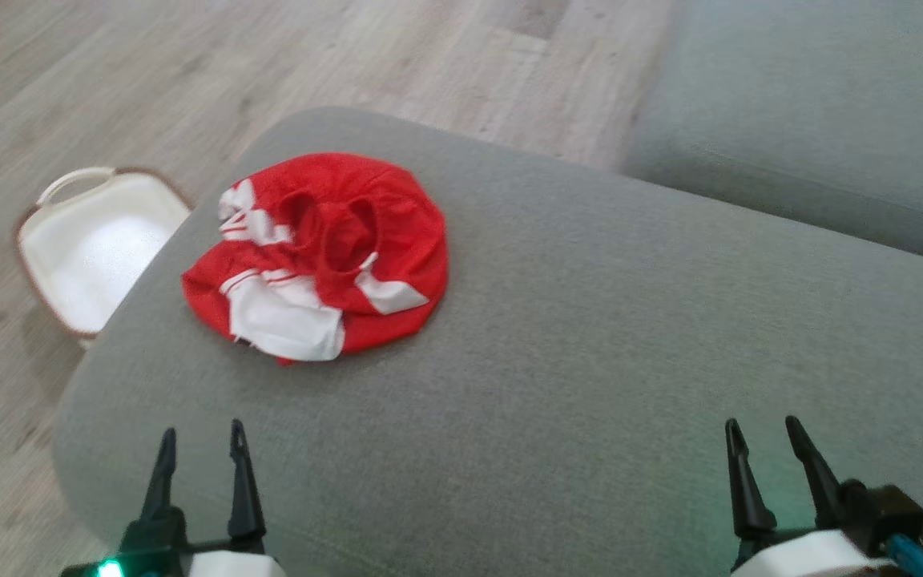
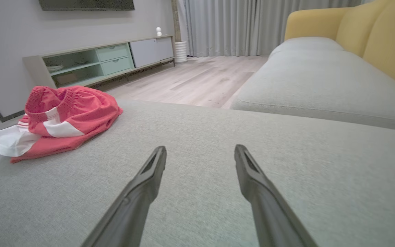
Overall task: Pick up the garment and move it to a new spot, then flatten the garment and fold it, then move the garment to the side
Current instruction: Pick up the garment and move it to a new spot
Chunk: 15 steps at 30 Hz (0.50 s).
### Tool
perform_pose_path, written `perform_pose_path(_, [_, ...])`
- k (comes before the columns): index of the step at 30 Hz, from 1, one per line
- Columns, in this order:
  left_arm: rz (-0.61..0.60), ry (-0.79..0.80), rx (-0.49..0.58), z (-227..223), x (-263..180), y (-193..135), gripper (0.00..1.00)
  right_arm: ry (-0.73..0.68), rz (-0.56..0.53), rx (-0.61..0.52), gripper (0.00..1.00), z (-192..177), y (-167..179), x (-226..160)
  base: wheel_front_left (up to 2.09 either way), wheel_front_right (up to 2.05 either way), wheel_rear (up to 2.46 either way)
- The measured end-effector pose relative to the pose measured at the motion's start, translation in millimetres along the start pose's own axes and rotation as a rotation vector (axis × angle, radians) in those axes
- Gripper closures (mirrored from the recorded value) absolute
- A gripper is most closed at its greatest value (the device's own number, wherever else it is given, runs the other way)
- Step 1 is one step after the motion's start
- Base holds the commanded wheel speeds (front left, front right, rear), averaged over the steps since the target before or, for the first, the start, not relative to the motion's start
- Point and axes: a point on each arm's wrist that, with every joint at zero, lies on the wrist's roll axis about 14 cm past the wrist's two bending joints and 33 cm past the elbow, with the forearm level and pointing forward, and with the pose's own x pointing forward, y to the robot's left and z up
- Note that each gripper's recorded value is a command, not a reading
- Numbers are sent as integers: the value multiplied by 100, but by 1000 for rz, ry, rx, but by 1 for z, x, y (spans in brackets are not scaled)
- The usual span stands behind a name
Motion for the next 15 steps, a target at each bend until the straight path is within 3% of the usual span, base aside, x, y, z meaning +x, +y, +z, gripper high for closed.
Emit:
perform_pose_path(8, [29, -44, 93, 20, 16, 18, 0, 41, 71, -35, 0, -14, 14, 21, 0, 0, 0])
perform_pose_path(15, [-64, -245, 188, 105, 102, -4, 0, 47, 84, -105, 0, -23, 3, 45, 0, 0, 0])
